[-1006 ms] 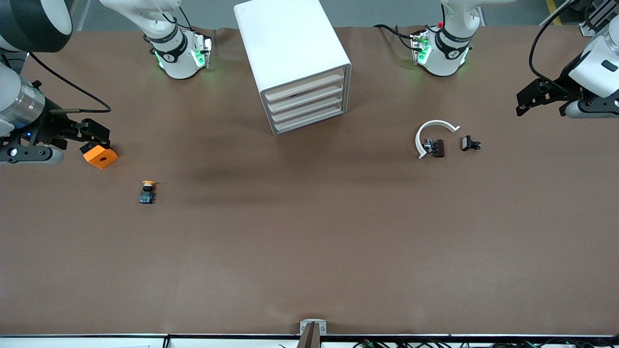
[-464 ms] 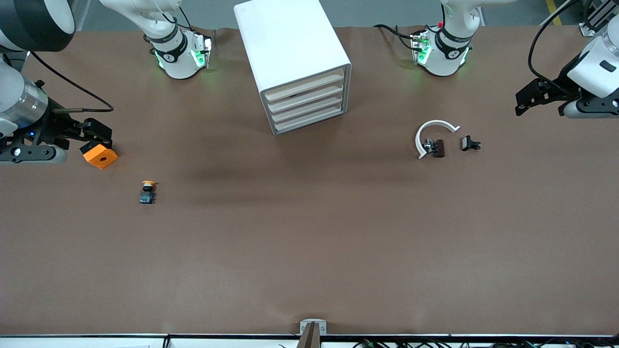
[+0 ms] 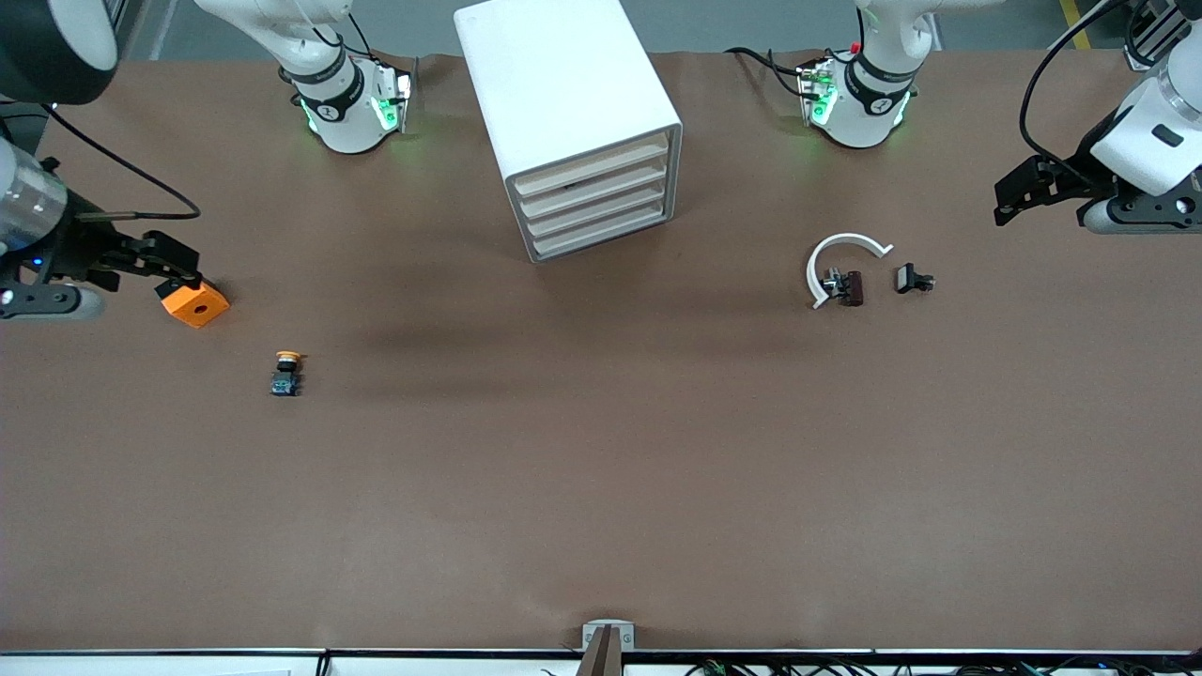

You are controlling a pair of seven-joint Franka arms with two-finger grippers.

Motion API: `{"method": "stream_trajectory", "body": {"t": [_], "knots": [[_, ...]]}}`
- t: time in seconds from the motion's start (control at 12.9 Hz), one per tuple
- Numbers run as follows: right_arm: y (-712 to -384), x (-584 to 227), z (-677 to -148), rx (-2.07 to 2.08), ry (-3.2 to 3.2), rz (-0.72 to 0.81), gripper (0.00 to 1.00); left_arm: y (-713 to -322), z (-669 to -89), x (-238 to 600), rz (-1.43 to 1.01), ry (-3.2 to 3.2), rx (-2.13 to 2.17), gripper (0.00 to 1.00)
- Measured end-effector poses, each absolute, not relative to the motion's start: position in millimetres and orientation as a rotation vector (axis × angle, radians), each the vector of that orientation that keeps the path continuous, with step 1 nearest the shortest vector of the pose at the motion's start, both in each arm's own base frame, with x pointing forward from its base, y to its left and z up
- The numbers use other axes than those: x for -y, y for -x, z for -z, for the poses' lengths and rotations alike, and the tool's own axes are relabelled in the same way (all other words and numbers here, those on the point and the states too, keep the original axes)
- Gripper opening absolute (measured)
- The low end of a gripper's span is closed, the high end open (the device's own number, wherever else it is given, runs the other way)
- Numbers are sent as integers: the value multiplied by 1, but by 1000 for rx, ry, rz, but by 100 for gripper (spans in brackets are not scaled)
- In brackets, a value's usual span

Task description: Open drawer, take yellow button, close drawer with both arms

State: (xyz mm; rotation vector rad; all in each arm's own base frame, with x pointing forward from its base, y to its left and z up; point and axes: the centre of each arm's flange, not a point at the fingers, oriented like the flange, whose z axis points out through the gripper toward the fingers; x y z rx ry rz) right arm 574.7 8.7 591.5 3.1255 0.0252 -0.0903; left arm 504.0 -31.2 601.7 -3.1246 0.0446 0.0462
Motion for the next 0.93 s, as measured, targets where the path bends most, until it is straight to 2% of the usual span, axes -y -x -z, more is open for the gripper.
{"method": "stream_trajectory", "body": {"t": [0.93], "knots": [[-576, 17, -614, 23, -3136, 18, 100, -504, -601, 31, -48, 3125, -45, 100]]}}
